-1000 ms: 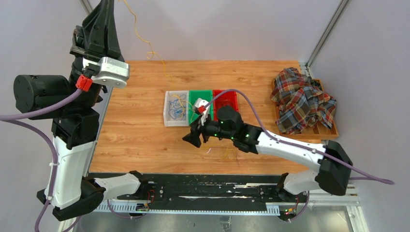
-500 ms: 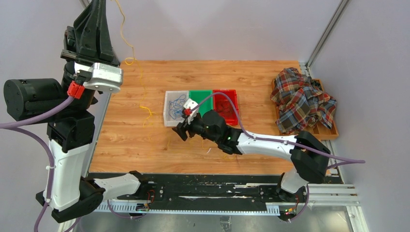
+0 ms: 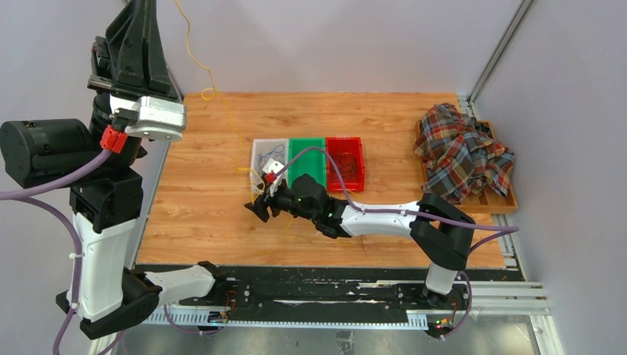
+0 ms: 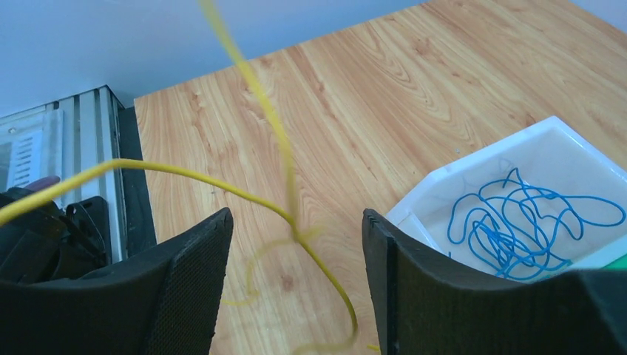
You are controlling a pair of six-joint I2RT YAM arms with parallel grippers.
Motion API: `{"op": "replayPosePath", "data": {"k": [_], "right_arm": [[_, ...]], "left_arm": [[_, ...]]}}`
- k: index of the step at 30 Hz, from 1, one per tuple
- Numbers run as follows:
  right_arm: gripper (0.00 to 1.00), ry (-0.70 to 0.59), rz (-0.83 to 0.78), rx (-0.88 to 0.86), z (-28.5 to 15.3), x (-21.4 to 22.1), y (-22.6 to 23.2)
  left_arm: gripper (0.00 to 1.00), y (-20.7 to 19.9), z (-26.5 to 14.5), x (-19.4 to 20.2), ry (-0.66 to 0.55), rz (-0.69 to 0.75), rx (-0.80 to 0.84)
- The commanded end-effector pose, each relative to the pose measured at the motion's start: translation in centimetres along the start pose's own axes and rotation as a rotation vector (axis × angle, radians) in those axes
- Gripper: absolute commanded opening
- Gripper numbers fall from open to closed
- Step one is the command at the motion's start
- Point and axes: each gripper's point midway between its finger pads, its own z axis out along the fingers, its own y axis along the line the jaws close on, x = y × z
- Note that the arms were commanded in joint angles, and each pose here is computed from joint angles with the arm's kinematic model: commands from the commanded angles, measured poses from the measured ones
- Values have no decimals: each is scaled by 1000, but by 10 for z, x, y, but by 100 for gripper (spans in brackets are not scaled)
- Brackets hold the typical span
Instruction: Untangle the cables
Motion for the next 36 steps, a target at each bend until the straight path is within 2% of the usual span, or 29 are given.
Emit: {"op": "replayPosePath", "data": {"k": [1, 2, 5, 6, 8, 12, 18, 23, 26, 29, 30, 33, 36], "right_arm": [[61, -108, 35, -25, 17, -28, 9], [54, -110, 43, -20, 21, -27, 7], [21, -94, 95, 11, 27, -20, -5], [13, -80, 114, 16, 25, -16, -8], [5, -52, 135, 30, 18, -3, -11], [3, 12, 169, 95, -8, 39, -20], [1, 100, 258, 238, -50, 98, -40], [1, 135, 330, 314, -76, 124, -47], [1, 148, 337, 353, -93, 129, -52], [1, 225, 361, 468, -114, 148, -65], [2, 253, 384, 507, -122, 157, -68], [23, 261, 436, 531, -134, 172, -68], [33, 250, 475, 524, -139, 179, -65]], "left_arm": [[0, 17, 0, -10, -34, 25, -36], [0, 17, 0, -11, -36, 24, -38], [0, 21, 0, -13, -42, 31, -44], [1, 21, 1, -13, -44, 40, -43], [1, 23, 2, -15, -53, 62, -47], [1, 29, 11, -14, -55, 96, -70], [1, 60, 31, -19, -71, 161, -193], [0, 78, 40, -24, -107, 205, -298], [0, 68, 44, -20, -105, 221, -276], [1, 79, 45, -23, -113, 277, -343], [1, 82, 49, -22, -119, 291, -383], [0, 104, 46, -35, -154, 334, -477], [0, 106, 40, -36, -150, 325, -472]]}}
